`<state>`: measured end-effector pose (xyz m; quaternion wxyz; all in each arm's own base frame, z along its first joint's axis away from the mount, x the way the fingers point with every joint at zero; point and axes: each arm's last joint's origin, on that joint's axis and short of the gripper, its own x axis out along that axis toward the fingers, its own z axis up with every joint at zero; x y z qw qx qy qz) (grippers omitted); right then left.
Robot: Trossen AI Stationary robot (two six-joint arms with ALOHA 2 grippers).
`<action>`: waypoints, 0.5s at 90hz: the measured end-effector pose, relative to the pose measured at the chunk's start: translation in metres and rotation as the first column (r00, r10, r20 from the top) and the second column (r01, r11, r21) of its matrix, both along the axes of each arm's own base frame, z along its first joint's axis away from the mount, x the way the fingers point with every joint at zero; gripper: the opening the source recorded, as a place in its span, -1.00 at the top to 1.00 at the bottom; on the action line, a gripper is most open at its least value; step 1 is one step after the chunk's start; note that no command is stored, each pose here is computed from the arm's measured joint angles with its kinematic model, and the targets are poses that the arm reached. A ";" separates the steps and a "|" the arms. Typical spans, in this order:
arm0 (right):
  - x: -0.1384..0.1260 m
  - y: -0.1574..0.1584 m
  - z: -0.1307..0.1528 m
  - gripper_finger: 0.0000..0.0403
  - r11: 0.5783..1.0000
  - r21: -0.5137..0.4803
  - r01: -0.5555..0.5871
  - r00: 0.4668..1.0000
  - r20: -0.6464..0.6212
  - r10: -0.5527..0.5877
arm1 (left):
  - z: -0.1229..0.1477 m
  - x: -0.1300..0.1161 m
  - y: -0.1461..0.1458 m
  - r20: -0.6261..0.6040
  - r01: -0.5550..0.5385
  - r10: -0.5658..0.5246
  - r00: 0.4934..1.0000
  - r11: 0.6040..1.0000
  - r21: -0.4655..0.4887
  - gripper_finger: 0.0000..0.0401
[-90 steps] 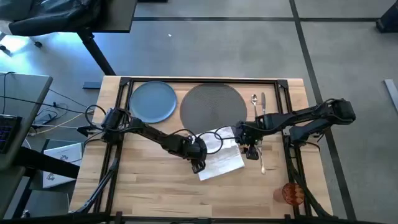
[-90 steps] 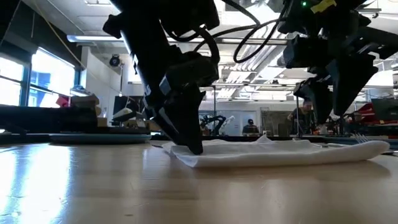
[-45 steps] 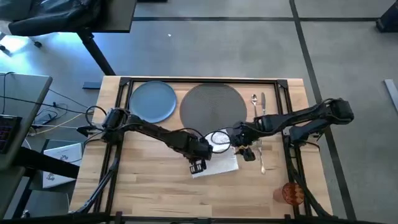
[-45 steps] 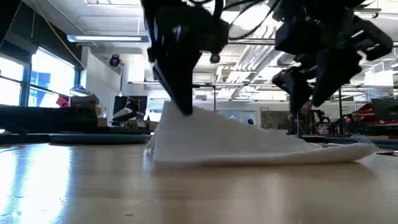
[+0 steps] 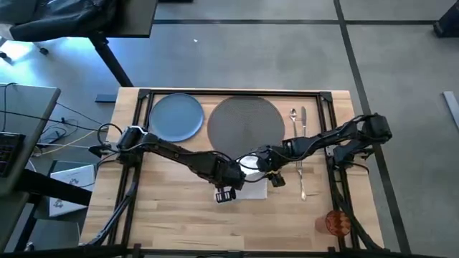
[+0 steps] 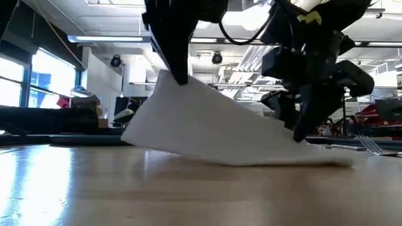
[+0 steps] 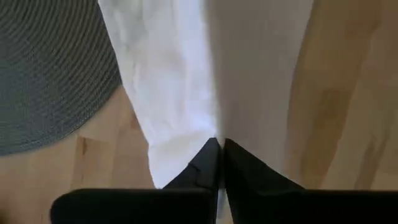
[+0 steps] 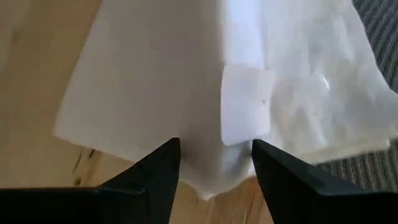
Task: Set table place
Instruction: Fold the white table napkin
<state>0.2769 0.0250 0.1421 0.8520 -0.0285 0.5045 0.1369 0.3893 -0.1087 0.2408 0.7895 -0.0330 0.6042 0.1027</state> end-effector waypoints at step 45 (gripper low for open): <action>0.087 -0.005 0.074 0.99 0.934 -0.342 -0.105 0.896 0.374 0.238 | 0.063 -0.050 -0.012 -0.179 -0.006 0.035 0.983 0.987 0.159 1.00</action>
